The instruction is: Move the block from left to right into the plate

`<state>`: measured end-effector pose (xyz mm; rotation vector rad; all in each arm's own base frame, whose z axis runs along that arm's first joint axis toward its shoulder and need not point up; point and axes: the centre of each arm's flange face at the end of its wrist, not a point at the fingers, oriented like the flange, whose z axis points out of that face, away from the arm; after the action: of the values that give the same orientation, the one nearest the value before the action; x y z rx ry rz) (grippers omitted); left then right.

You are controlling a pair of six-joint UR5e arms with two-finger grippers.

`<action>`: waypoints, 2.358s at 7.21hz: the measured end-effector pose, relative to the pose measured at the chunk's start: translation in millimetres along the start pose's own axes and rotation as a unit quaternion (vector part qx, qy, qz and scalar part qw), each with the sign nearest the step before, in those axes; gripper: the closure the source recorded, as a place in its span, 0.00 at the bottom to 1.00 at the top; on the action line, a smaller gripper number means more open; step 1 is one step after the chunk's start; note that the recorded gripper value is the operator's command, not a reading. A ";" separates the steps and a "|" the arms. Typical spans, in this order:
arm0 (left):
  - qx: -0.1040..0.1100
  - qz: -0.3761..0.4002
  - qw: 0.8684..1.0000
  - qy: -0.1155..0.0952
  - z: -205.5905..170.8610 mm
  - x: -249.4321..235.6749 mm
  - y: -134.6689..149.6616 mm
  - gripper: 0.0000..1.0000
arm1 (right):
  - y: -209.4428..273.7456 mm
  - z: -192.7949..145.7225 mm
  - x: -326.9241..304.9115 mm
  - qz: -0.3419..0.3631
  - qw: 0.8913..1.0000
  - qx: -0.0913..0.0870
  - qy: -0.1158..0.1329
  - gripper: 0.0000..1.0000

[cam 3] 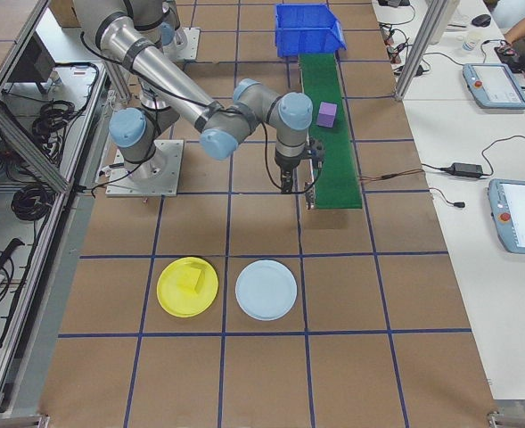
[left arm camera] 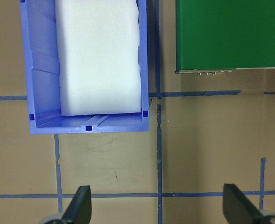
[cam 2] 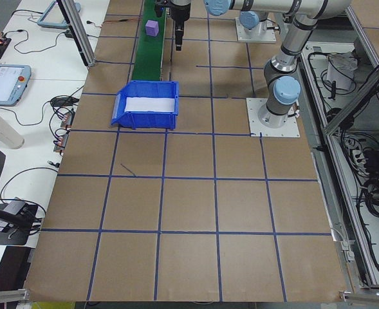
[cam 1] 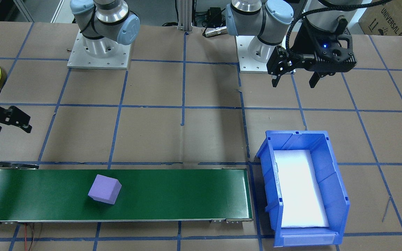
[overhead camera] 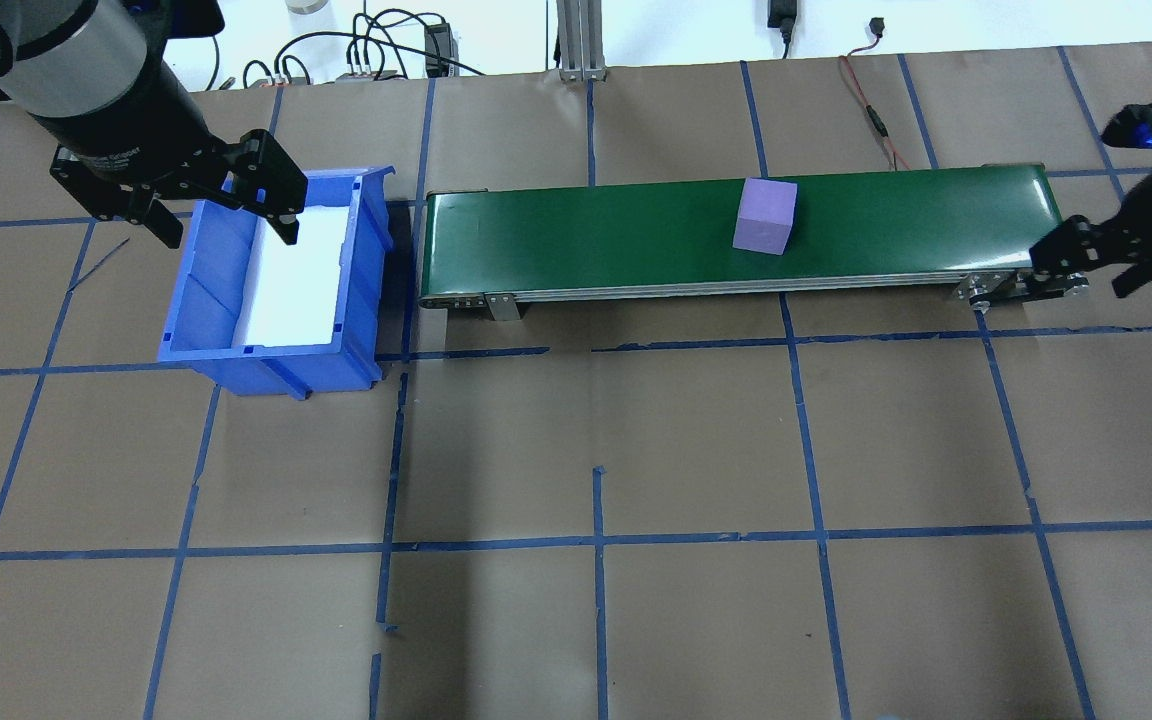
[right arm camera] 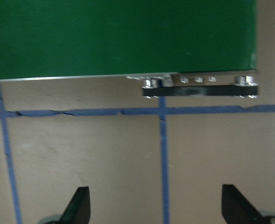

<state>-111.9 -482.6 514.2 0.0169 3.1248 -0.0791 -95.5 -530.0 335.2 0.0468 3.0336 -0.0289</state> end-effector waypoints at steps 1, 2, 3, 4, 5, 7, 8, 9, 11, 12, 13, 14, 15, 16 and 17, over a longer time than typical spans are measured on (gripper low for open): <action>-0.001 0.001 1.000 0.000 0.9 0.5 0.3 0.00 | -11.3 -2.8 -41.9 0.008 1.000 0.012 -0.020 0.00; -0.002 0.001 1.000 0.000 1.5 0.7 0.4 0.00 | -20.4 -2.2 -68.8 0.017 0.999 0.019 -0.038 0.00; -0.002 0.004 1.000 0.001 2.1 0.7 0.3 0.00 | -28.9 4.2 -82.1 0.028 0.998 0.020 -0.056 0.00; -0.002 0.011 1.000 0.008 2.6 1.7 0.0 0.00 | -38.3 13.4 -86.2 0.046 0.996 0.020 -0.072 0.00; -0.002 0.017 1.000 0.018 2.7 3.5 -0.2 0.00 | -48.9 22.6 -87.5 0.071 0.993 0.019 -0.088 0.00; -0.002 0.020 1.000 0.024 3.0 4.0 -0.3 0.00 | -71.9 35.8 -86.9 0.109 0.987 0.016 -0.115 0.00; -0.002 0.020 1.000 0.023 3.0 3.9 0.0 0.00 | -81.7 44.5 -84.8 0.122 0.985 0.013 -0.122 0.00; -0.002 0.020 1.000 0.023 3.1 4.3 0.3 0.00 | -89.0 54.4 -83.0 0.141 0.982 0.010 -0.127 0.00; -0.003 0.020 1.000 0.022 3.3 4.6 0.6 0.00 | -100.6 65.6 -79.6 0.166 0.977 0.011 -0.132 0.00; -0.003 0.020 1.000 0.023 3.3 4.7 0.7 0.00 | -109.3 70.8 -76.9 0.166 0.977 0.016 -0.132 0.00; -0.003 0.019 1.000 0.024 3.2 4.9 0.6 0.00 | -117.1 76.8 -74.2 0.164 0.977 0.018 -0.132 0.00; -0.002 0.019 1.000 0.025 3.2 5.2 0.6 0.00 | -123.8 82.4 -71.8 0.162 0.978 0.022 -0.132 0.00; -0.002 0.019 0.999 0.026 3.1 5.2 0.5 0.00 | -130.0 92.3 -68.9 0.156 0.979 0.027 -0.131 0.08; -0.002 0.019 0.999 0.026 3.1 5.2 0.5 0.00 | -134.5 105.5 -65.5 0.146 0.981 0.030 -0.126 0.45; -0.002 0.019 0.999 0.027 3.1 5.3 0.5 0.00 | -135.9 111.7 -62.5 0.128 0.984 0.032 -0.117 0.55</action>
<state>-117.1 -482.3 511.0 0.0795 3.1761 -0.0730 -25.7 -670.0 233.3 0.4076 2.7675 -0.1027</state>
